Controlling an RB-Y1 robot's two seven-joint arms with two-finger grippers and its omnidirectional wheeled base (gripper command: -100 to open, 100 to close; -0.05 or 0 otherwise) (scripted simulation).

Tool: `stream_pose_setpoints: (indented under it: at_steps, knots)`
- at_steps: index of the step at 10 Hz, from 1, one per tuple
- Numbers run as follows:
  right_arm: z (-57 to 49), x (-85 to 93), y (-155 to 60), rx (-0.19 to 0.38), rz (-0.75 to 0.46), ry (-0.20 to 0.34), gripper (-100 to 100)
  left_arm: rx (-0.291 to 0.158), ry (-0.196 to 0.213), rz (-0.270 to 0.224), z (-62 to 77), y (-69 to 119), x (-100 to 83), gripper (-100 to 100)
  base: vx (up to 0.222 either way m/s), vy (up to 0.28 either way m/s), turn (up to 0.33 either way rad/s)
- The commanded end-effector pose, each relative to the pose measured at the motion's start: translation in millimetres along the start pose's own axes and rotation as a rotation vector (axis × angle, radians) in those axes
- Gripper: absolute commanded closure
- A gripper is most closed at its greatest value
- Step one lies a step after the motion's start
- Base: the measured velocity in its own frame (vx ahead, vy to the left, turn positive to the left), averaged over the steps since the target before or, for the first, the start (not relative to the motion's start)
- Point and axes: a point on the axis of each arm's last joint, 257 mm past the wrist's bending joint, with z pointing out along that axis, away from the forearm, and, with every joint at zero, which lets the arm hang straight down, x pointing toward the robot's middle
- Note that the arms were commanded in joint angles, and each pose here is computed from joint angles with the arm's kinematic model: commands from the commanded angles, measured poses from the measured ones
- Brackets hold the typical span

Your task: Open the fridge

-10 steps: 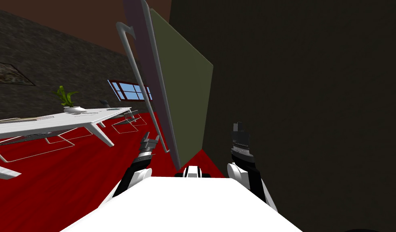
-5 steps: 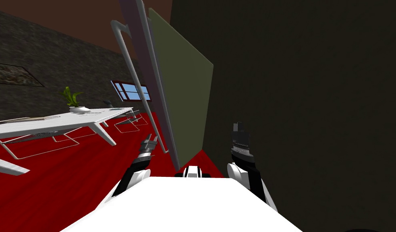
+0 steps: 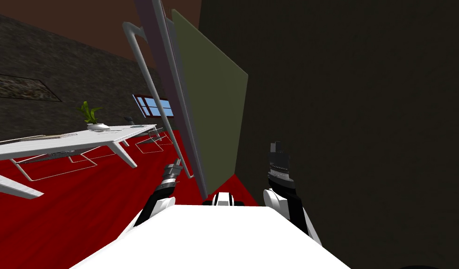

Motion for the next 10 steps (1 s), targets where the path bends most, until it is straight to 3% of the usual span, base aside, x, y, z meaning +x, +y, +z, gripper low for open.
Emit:
stream_pose_setpoints:
  at_steps: [1, 8, 10]
  knots:
    - [0.0, 0.0, 0.0, 0.0, 0.0, 0.0, 0, -0.056, -0.04, -0.011, -12.4, 22.9, -18.4, -100, 0.029, -0.039, 0.068]
    - [0.0, 0.0, 0.0, 0.0, 0.0, 0.0, 0, -0.088, -0.092, -0.045, -24.6, 45.0, -39.3, -100, 0.019, -0.023, 0.031]
    - [0.0, 0.0, 0.0, 0.0, 0.0, 0.0, 0, -0.1, -0.141, -0.091, -36.3, 61.2, -45.8, -100, 0.023, -0.03, 0.053]
